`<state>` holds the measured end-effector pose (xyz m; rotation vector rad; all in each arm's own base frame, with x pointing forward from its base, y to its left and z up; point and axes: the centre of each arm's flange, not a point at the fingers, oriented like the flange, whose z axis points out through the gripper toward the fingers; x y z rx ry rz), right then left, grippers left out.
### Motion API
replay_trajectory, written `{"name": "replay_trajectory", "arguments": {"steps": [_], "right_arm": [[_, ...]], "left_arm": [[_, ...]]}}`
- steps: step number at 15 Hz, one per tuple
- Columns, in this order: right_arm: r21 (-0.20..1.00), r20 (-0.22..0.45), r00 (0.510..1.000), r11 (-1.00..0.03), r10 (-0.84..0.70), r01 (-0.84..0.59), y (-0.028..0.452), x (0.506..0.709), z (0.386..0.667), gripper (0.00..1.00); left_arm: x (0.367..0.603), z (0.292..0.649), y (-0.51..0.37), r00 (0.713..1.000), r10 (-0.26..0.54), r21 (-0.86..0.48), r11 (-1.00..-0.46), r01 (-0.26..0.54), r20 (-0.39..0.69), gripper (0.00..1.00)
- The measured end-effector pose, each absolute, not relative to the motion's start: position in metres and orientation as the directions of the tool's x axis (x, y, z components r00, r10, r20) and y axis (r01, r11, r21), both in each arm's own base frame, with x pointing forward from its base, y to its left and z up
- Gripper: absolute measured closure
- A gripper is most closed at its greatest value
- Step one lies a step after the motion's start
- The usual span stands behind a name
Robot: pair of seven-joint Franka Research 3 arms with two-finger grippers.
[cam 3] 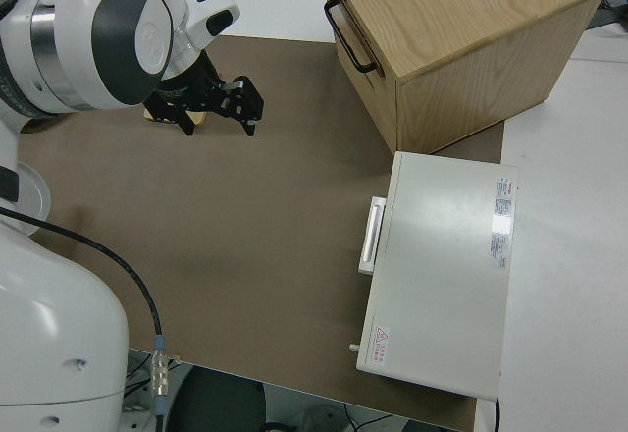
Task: Pick gray plate from low plate rack and place it on table with left arm
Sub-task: 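Carry the gray plate with the left gripper away from the rack, then lower the plate flat onto the table and open the left gripper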
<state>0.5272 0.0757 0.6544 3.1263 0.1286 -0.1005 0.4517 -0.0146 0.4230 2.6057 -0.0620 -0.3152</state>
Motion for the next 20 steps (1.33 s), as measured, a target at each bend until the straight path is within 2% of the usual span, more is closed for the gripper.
{"name": "replay_trajectory", "arguments": {"steps": [5, 10, 17, 18, 20], "right_arm": [[0.008, -0.065, 0.995, -0.997, 0.082, 0.082, 0.076, 0.527, 0.654, 0.01], [0.008, -0.065, 0.995, -0.997, 0.082, 0.082, 0.076, 0.527, 0.654, 0.01], [0.008, -0.065, 0.995, -0.997, 0.082, 0.082, 0.076, 0.527, 0.654, 0.01], [0.008, -0.065, 0.995, -0.997, 0.082, 0.082, 0.076, 0.527, 0.654, 0.01], [0.008, -0.065, 0.995, -0.997, 0.082, 0.082, 0.076, 0.527, 0.654, 0.01]], "left_arm": [[0.439, 0.385, -0.006, 0.975, -0.152, 0.545, -0.838, -0.040, -0.163, 0.88], [0.425, 0.349, 0.002, 0.977, -0.164, 0.535, -0.842, -0.068, -0.135, 0.88], [0.421, 0.335, 0.010, 0.976, -0.194, 0.548, -0.830, -0.110, -0.099, 0.89], [0.420, 0.335, 0.010, 0.976, -0.197, 0.548, -0.829, -0.113, -0.097, 0.87], [0.419, 0.331, 0.010, 0.976, -0.196, 0.544, -0.831, -0.113, -0.098, 0.70]]}}
